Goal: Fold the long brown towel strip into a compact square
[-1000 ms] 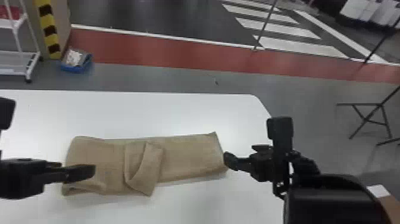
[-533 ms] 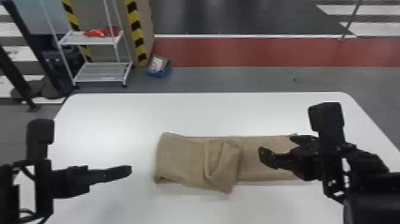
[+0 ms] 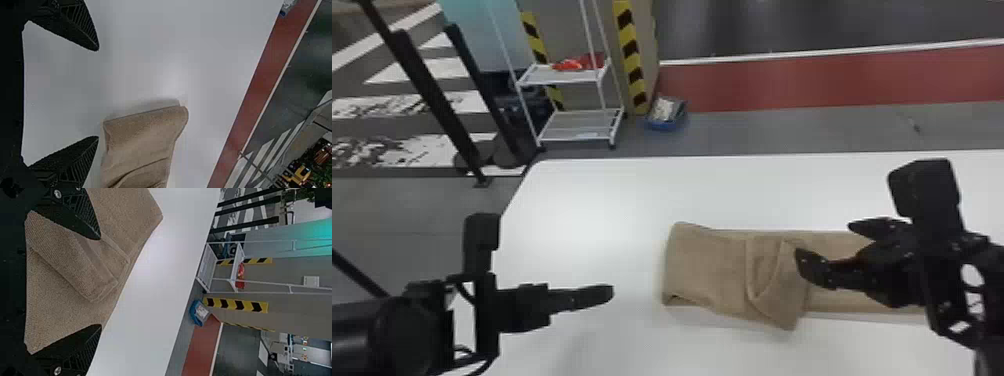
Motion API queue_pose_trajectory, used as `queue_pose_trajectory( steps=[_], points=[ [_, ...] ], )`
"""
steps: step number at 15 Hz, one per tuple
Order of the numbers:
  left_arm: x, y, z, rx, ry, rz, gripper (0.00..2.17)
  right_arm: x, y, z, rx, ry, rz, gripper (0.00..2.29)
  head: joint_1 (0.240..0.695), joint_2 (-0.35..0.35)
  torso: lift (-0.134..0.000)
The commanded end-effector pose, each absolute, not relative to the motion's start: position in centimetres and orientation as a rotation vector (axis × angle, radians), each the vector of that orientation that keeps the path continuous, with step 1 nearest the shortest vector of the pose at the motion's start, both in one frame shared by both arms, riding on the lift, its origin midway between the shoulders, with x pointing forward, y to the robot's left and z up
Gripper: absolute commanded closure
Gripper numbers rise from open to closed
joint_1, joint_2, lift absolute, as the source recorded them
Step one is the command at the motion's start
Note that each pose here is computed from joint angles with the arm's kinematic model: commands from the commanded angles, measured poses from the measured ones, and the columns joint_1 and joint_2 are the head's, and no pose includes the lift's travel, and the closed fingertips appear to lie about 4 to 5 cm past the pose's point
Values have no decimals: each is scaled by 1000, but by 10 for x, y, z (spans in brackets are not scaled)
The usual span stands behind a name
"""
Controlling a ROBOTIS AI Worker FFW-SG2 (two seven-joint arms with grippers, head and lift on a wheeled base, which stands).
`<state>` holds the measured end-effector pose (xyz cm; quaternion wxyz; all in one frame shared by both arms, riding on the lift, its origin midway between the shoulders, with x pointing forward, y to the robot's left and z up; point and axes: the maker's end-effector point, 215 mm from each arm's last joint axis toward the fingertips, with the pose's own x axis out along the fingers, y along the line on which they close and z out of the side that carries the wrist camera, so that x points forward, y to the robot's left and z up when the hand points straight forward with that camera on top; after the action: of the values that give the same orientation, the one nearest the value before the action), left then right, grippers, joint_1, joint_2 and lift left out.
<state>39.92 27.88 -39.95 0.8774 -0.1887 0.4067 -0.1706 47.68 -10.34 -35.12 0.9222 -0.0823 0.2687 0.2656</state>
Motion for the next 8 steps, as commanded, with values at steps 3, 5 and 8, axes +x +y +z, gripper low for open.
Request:
queue_pose_trajectory(
  steps=[3, 5, 8],
  points=[
    [399, 280, -404, -393, 845, -360, 83, 464, -64, -384, -203, 607, 617, 93, 695, 237, -128],
    [397, 281, -405, -395, 849, -359, 83, 464, -57, -399, -233, 626, 626, 97, 695, 256, -128],
    [393, 286, -409, -401, 855, -347, 83, 466, -55, -413, -257, 653, 621, 97, 695, 284, -128]
  ],
)
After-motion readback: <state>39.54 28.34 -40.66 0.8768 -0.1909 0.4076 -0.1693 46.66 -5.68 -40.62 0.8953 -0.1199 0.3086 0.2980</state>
